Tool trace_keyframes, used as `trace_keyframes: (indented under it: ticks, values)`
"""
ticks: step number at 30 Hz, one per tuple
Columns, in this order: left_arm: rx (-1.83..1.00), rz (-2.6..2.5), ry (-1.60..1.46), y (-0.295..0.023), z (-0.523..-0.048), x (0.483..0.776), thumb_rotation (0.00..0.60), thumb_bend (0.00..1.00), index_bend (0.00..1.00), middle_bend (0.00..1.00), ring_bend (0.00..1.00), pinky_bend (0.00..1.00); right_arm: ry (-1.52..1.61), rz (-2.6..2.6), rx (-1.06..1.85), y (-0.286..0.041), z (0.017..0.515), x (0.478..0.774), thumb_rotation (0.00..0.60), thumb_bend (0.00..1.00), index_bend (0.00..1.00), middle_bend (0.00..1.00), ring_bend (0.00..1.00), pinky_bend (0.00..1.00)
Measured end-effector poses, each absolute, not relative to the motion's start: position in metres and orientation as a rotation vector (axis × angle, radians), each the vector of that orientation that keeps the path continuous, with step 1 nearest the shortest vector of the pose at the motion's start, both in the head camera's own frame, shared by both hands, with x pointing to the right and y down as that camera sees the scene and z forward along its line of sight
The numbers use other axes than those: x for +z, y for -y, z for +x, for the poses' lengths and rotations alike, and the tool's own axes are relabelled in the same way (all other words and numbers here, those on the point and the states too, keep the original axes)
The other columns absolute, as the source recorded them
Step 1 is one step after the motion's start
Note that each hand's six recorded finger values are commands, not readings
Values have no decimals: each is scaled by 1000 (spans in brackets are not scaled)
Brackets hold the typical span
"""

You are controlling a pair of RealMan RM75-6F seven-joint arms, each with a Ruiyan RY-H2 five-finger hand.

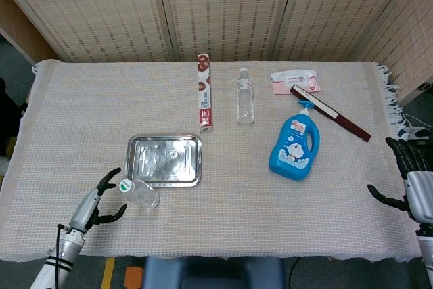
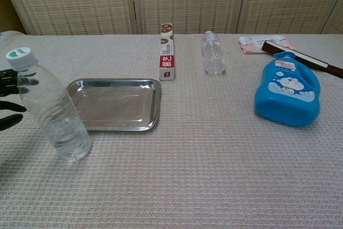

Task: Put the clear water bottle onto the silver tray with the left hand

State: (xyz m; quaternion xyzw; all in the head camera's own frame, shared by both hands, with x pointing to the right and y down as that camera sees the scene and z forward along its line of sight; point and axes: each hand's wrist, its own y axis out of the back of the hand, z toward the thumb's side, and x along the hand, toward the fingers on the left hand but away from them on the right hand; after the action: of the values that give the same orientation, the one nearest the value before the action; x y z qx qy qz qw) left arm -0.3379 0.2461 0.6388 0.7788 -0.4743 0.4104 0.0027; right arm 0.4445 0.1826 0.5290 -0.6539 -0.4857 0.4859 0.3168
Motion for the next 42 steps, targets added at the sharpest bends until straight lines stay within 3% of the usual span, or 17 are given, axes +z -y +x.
trace_keyframes:
  ticks: [32,35,39,42]
  values:
    - [1134,2485,1409,-242,-279,653,600,376,0,6,0,147,1283,-1743,1312,-180,447,536,600,142,55,69,0,59]
    - [1120,2467,1426,-241,-277,654,600,375,36,131,58,148,1286,-1742,1317,-180,447,537,600,142,56,69,0,59]
    - [1088,2435,1484,-238,-274,655,600,393,294,414,245,181,1287,-1743,1323,-179,447,538,600,142,57,69,0,59]
    - [1063,2404,1535,-235,-275,656,600,396,416,543,353,260,1287,-1744,1327,-179,448,539,600,142,57,69,0,59]
